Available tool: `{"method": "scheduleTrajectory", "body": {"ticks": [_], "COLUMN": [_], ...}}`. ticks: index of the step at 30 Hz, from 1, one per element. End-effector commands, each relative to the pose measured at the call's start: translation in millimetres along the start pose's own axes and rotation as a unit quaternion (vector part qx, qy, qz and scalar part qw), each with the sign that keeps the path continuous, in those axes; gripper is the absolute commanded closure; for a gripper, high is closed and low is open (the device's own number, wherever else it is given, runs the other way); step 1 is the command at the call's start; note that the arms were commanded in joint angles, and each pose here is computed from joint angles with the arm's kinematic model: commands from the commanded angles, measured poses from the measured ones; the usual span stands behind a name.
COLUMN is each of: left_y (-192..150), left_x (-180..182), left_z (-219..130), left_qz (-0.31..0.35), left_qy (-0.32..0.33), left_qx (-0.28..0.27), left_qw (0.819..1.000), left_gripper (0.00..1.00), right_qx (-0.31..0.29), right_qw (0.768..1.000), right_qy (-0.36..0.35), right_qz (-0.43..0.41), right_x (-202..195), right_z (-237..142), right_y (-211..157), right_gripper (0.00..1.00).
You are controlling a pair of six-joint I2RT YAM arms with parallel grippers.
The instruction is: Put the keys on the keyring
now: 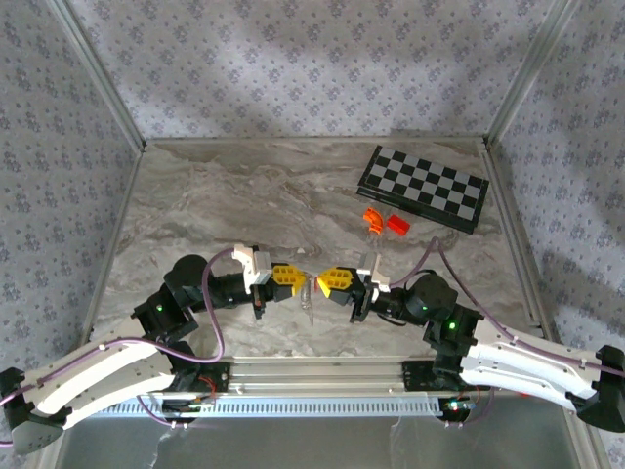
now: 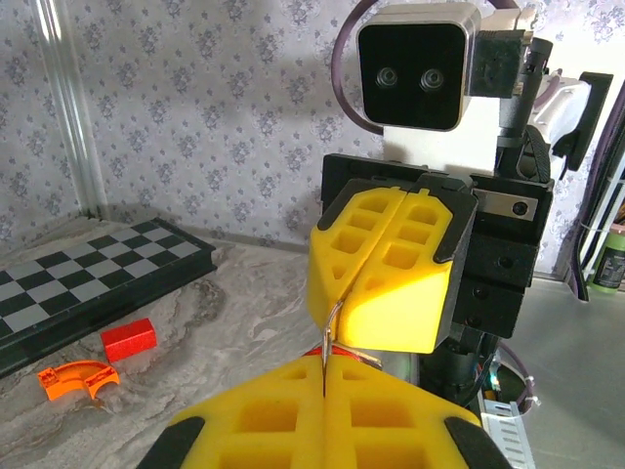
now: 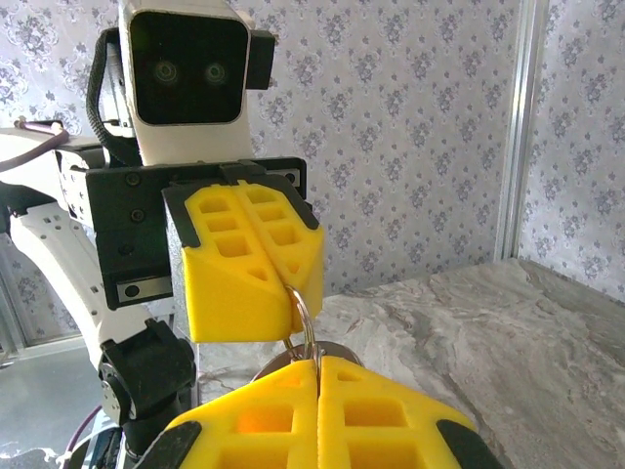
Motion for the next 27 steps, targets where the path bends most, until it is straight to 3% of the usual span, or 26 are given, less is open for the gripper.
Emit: {"method": "scheduleTrajectory", "body": {"ticks": [1,27], "left_y": [12.3,11.9], "left_x": [-1.8,-2.6], "left_z": [-0.9,-0.8], "left_qz": [0.015,0.013], "left_qy": [-0.002,-0.006], "left_qx": [-0.027,-0.028], "left_qw": [1.000,1.000], "left_gripper": [1.00,1.00], "right_qx": [-0.027,-0.034], "right_qw": [1.000,0.999], "right_qy": [0.005,0.020], "right_qz": [0.009,0.024], "right_x": [2.1,5.3], "right_z": [-3.6,1.6], "right_y": [5.7,10.0], "right_gripper": [1.00,1.00]}}
Point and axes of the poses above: each hand's point on the last joint's axis, 136 mm out from that joint toward the fingers, its own z axis out along the fingers, its own x axis along the line the jaws close on, y = z × x, the point moved 7 cm from there along -z, back along the fingers, and after that the axes turned 3 degrees about z, right-handed, at the moved point
